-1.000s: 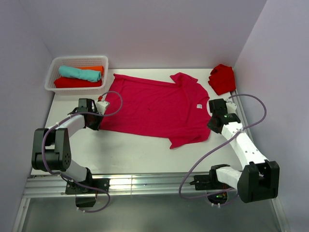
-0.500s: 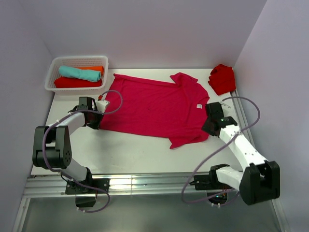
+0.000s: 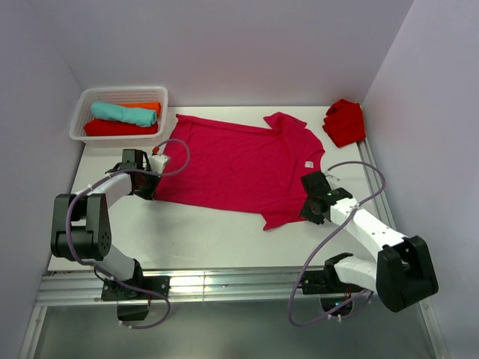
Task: Roll the t-shirts
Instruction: Fold the tshirt
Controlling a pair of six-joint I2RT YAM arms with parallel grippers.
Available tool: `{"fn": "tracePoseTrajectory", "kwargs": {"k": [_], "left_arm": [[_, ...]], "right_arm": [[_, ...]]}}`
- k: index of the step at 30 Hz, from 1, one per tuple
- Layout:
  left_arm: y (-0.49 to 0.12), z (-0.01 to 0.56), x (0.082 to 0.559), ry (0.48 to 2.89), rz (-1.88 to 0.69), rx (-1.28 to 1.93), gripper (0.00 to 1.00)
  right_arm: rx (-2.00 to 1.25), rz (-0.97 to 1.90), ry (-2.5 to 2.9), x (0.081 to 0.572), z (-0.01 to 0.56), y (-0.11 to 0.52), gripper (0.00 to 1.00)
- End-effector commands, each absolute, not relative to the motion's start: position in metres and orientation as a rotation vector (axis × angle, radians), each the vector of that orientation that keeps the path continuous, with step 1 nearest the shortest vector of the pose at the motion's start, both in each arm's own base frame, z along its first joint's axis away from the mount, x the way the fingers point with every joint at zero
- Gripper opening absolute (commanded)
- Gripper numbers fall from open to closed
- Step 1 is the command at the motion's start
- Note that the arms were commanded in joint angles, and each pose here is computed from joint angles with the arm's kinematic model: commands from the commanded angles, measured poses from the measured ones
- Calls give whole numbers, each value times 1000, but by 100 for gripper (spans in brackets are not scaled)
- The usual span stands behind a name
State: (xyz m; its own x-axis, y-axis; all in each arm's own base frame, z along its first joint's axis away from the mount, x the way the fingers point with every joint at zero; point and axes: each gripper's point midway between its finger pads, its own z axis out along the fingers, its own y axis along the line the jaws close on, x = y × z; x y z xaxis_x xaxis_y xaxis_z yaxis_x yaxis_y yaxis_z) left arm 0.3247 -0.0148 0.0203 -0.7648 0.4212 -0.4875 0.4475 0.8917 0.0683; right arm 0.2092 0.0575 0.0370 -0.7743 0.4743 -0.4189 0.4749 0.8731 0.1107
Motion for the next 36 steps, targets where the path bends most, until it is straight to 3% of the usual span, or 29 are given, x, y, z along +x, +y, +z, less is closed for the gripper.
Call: {"fn": "tracePoseTrajectory", "kwargs": {"k": [1, 8, 15, 23, 25, 26, 30, 36], "left_arm": [[-12, 28, 334, 2527, -59, 645, 9], [-12, 29, 335, 2524, -58, 655, 9], [-12, 29, 335, 2522, -59, 659, 10], [-12, 27, 335, 2528, -58, 664, 9], [-12, 27, 335, 2526, -57, 665, 9], [-12, 27, 335, 2525, -56, 667, 10], [-12, 26, 335, 2529, -57, 672, 9], [-10, 29, 335, 2523, -46, 671, 9]], "right_arm": [[721, 15, 2569, 220, 38, 63, 34], [720, -4, 2612, 219, 24, 67, 36], [727, -39, 2629, 221, 18, 69, 46], [733, -119, 2640, 224, 11, 66, 46], [731, -125, 2638, 224, 9, 66, 42], [731, -134, 2637, 224, 8, 66, 33], [731, -172, 2642, 223, 5, 63, 18], [709, -182, 2622, 224, 22, 60, 5]]}}
